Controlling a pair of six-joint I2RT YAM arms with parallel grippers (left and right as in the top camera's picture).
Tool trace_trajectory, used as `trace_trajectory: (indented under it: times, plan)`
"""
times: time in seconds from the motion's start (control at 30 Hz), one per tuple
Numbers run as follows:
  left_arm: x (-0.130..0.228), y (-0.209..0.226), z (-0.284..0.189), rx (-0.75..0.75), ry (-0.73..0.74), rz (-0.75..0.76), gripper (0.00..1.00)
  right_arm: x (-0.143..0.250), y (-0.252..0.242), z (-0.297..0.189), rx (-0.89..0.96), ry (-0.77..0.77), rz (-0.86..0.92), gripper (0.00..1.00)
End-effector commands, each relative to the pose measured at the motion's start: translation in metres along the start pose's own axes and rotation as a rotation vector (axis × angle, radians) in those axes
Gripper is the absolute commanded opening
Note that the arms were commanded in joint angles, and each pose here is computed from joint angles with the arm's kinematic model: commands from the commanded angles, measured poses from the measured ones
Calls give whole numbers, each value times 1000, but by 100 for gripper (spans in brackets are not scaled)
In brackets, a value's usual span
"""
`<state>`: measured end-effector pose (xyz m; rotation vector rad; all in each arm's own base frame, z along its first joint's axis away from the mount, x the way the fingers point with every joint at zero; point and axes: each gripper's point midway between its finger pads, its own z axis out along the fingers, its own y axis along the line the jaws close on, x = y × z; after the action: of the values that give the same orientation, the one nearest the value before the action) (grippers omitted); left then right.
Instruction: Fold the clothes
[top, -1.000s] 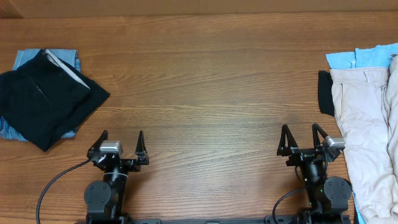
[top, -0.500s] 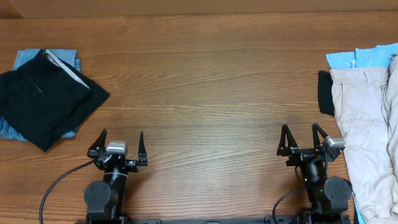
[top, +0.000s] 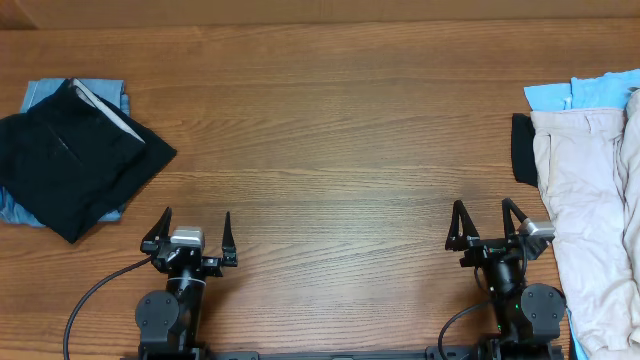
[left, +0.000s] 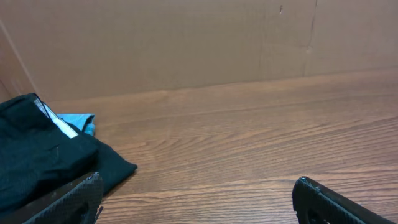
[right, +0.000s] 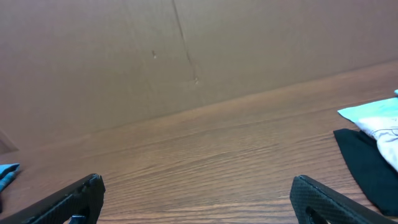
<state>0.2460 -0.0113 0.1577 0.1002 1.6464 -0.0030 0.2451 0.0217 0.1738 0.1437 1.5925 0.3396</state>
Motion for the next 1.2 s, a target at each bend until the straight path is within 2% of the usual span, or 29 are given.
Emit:
trace_trajectory:
  times: [0.0, 0.1, 0.2, 0.3, 1.17]
  plan:
    - [0, 0, 0, -1, -7, 28, 100, 2, -2, 0, 9, -5, 1, 100]
    - [0, 0, 0, -1, -7, 28, 100, 1, -10, 0, 53, -12, -49, 100]
    - [0, 0, 0, -1, -7, 28, 100, 1, -10, 0, 55, -4, -318, 100]
    - [0, 0, 0, -1, -7, 28, 100, 1, -10, 0, 55, 0, -476, 100]
    - [1, 0, 0, -2, -5, 28, 100, 1, -10, 0, 55, 0, -471, 100]
